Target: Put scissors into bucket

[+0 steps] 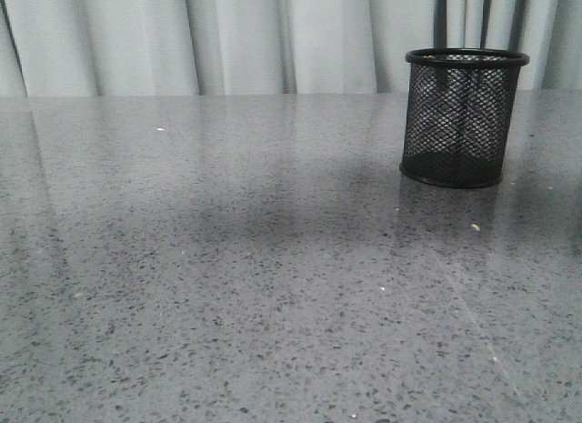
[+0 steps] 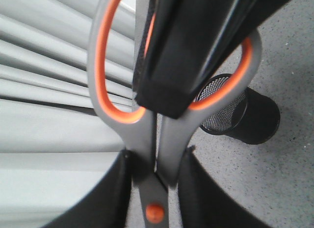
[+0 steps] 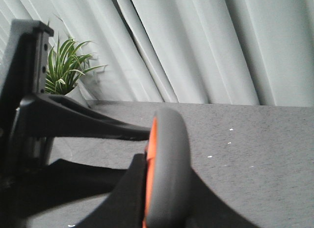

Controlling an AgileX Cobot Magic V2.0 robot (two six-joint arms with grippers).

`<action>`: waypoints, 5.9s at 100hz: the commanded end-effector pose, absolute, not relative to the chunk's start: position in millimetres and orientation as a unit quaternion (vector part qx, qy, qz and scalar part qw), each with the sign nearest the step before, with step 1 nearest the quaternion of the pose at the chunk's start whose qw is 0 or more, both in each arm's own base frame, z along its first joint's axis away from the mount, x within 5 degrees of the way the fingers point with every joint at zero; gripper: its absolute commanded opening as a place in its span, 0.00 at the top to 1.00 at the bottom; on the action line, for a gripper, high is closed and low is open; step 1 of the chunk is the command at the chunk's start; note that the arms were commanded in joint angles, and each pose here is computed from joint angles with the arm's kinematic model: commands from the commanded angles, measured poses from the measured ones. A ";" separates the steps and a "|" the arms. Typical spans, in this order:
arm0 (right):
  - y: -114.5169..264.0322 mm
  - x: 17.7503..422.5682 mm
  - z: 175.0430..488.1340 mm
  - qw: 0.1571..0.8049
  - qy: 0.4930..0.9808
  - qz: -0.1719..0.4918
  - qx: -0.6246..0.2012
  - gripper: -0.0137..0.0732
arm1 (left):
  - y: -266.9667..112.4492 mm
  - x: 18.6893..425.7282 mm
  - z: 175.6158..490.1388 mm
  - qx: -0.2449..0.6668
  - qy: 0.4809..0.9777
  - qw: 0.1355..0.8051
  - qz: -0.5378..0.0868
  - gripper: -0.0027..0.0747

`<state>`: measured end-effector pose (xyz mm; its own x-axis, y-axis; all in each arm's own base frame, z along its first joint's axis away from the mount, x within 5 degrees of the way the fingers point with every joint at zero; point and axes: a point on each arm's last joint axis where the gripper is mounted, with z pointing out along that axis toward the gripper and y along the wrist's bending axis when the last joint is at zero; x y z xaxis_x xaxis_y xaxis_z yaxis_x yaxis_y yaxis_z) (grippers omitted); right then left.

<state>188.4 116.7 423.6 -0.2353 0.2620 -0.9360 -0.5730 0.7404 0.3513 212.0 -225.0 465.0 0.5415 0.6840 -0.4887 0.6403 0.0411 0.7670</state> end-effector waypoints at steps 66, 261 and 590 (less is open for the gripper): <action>46.4 176.1 495.2 0.564 0.781 0.181 -0.198 0.92 | -118.9 112.5 557.5 0.485 0.536 0.687 -0.072 0.75; 62.0 319.9 420.1 0.428 0.873 0.063 -0.224 0.24 | -65.5 61.3 485.9 0.454 0.569 0.678 -0.099 0.75; 14.8 35.4 332.0 0.750 0.647 0.029 -0.135 0.90 | -3.6 60.1 173.7 -0.015 0.795 0.603 -0.061 0.99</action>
<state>36.1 17.0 318.0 0.0851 -0.1506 -0.9849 -0.2527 0.9529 -0.1676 60.0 -3.0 185.4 -0.2503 -0.0790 -0.9649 0.0528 0.9941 -0.0951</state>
